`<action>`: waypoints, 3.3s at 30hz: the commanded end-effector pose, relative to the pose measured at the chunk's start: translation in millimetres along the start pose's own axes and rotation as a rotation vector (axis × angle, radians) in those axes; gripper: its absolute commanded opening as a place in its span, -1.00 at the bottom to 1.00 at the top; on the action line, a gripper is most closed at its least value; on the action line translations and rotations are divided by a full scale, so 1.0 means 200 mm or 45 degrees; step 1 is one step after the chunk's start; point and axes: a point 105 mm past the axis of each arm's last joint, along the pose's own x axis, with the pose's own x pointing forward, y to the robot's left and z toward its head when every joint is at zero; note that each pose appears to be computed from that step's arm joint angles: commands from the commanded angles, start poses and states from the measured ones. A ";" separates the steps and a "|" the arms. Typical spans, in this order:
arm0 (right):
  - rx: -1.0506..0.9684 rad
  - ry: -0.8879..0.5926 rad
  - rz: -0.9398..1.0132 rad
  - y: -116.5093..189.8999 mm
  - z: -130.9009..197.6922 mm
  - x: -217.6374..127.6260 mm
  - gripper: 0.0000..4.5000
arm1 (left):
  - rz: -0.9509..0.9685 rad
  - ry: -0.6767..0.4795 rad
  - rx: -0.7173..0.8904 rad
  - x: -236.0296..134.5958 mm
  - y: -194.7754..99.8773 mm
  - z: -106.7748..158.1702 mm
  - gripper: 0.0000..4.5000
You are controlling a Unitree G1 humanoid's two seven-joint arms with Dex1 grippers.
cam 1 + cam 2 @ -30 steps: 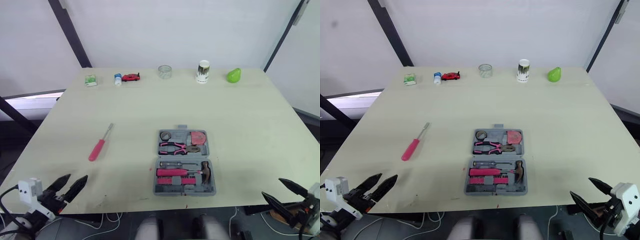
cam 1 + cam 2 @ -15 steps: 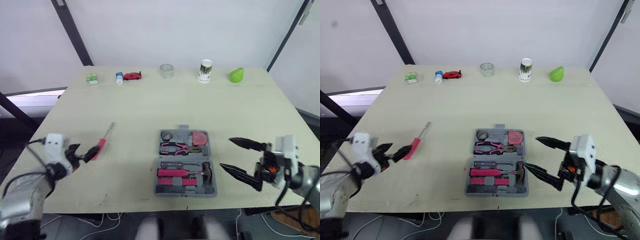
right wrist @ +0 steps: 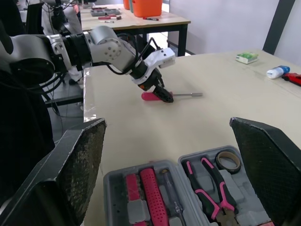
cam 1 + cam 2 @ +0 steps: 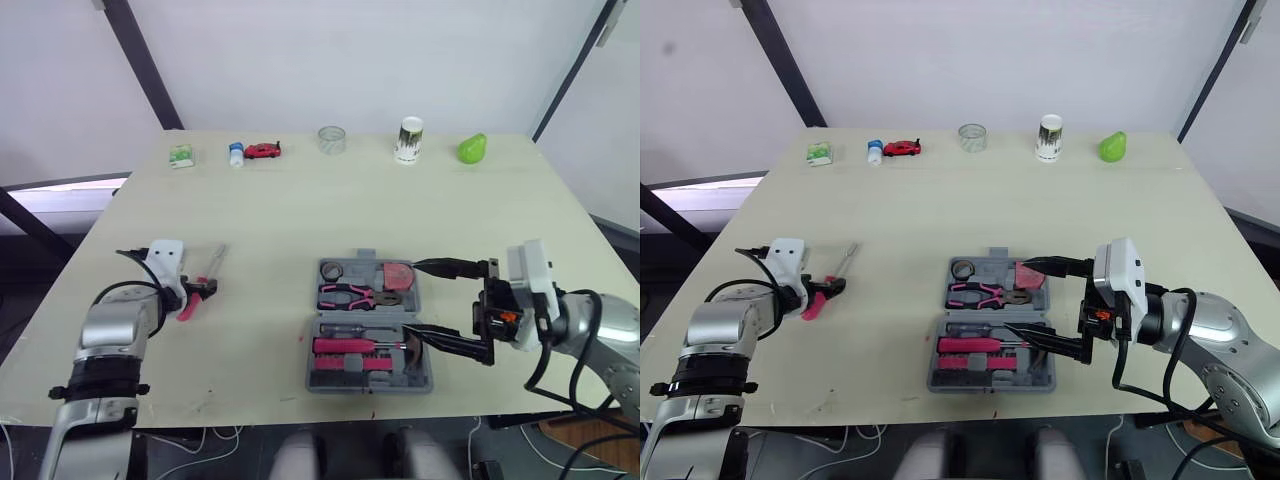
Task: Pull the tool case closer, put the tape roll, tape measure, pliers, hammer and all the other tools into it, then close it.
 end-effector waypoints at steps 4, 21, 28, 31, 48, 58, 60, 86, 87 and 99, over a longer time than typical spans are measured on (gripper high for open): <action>-0.051 -0.009 -0.008 -0.02 0.03 0.00 1.00 | -0.007 0.005 -0.003 0.02 -0.03 -0.03 0.62; -0.037 -0.039 0.017 -0.02 0.02 0.03 1.00 | -0.045 -0.107 -0.025 -0.04 -0.02 -0.02 -0.73; -0.010 -0.068 0.040 -0.03 -0.01 0.03 1.00 | -0.130 -0.278 -0.005 -0.14 -0.09 0.06 -0.73; -0.006 -0.083 0.052 -0.03 -0.01 0.03 1.00 | -0.213 -0.377 -0.001 -0.22 -0.12 0.12 -0.73; 0.058 0.185 0.015 -0.05 -0.12 -0.27 1.00 | -1.242 -0.250 0.706 -0.65 -0.75 0.11 -0.73; 0.070 0.505 0.002 0.07 -0.18 -0.54 1.00 | -1.525 -0.141 1.120 -0.74 -0.93 0.02 -0.73; 0.070 0.549 0.000 0.08 -0.19 -0.58 1.00 | -1.520 -0.133 1.178 -0.73 -0.96 0.02 -0.73; 0.086 0.583 0.062 0.09 -0.18 -0.55 1.00 | -1.507 0.109 1.432 -0.66 -1.31 -0.18 -0.73; 0.086 0.583 0.061 0.09 -0.18 -0.55 1.00 | -1.501 0.109 1.441 -0.66 -1.33 -0.18 -0.73; 0.080 0.585 0.046 0.09 -0.18 -0.55 1.00 | -1.458 0.142 1.525 -0.61 -1.37 -0.19 -0.73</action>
